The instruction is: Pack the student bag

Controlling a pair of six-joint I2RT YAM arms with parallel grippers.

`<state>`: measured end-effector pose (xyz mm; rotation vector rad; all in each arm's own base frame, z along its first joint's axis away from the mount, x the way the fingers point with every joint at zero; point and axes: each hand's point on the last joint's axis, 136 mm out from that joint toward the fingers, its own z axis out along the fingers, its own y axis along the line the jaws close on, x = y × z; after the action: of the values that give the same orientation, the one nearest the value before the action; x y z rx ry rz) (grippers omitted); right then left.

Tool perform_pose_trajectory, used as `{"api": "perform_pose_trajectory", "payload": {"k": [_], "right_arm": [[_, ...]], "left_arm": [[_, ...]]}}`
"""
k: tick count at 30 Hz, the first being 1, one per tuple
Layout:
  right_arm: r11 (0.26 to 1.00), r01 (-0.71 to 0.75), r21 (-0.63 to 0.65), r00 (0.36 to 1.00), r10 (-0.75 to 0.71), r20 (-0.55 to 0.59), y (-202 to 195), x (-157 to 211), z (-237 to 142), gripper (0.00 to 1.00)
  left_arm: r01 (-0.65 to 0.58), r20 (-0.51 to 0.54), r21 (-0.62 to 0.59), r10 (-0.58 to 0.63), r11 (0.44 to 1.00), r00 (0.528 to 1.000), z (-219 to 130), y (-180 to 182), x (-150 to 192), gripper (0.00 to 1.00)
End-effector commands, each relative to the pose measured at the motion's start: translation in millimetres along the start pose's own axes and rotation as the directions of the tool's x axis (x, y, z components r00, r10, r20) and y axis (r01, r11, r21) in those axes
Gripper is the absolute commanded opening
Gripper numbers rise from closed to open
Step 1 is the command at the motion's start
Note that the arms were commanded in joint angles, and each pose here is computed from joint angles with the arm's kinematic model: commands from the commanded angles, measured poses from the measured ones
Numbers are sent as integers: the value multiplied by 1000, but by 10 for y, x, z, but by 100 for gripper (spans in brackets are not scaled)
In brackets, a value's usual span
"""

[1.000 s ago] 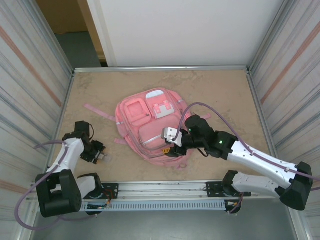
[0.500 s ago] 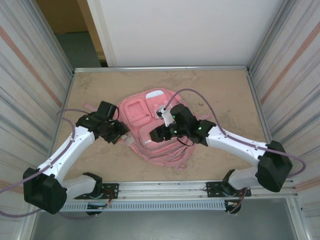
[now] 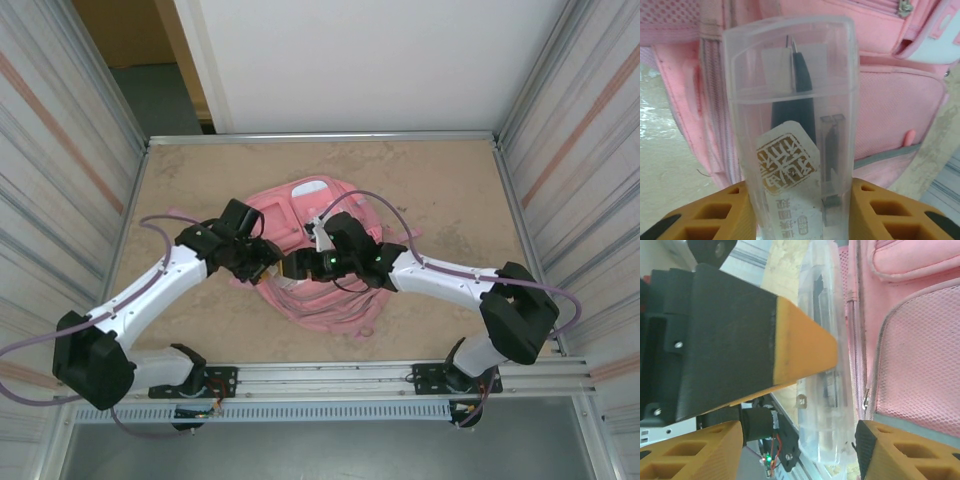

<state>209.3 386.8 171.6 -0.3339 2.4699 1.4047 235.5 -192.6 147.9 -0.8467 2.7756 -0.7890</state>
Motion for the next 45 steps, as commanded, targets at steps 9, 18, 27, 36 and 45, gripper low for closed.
{"api": "perform_pose_trajectory", "payload": {"k": [9,18,27,36,45], "right_arm": [[998,-53,-16,998,53,15,-31,-7,82,56],[995,-79,-55,996,81,33,75,-72,161,38],[991,-132,-23,990,133,55,-149,-81,65,16],[995,-96,34,991,93,92,-326,-190,-460,16],[972,-118,202,970,69,233,-847,-309,-1460,18]], "left_arm": [[109,-38,151,-104,982,994,-77,-161,161,41],[117,-91,181,-102,976,991,5,-287,309,42],[114,-61,178,-105,977,993,-40,-213,307,50],[20,-4,93,-19,995,1000,25,-8,247,72],[-669,3,80,671,739,741,123,-424,280,73]]}}
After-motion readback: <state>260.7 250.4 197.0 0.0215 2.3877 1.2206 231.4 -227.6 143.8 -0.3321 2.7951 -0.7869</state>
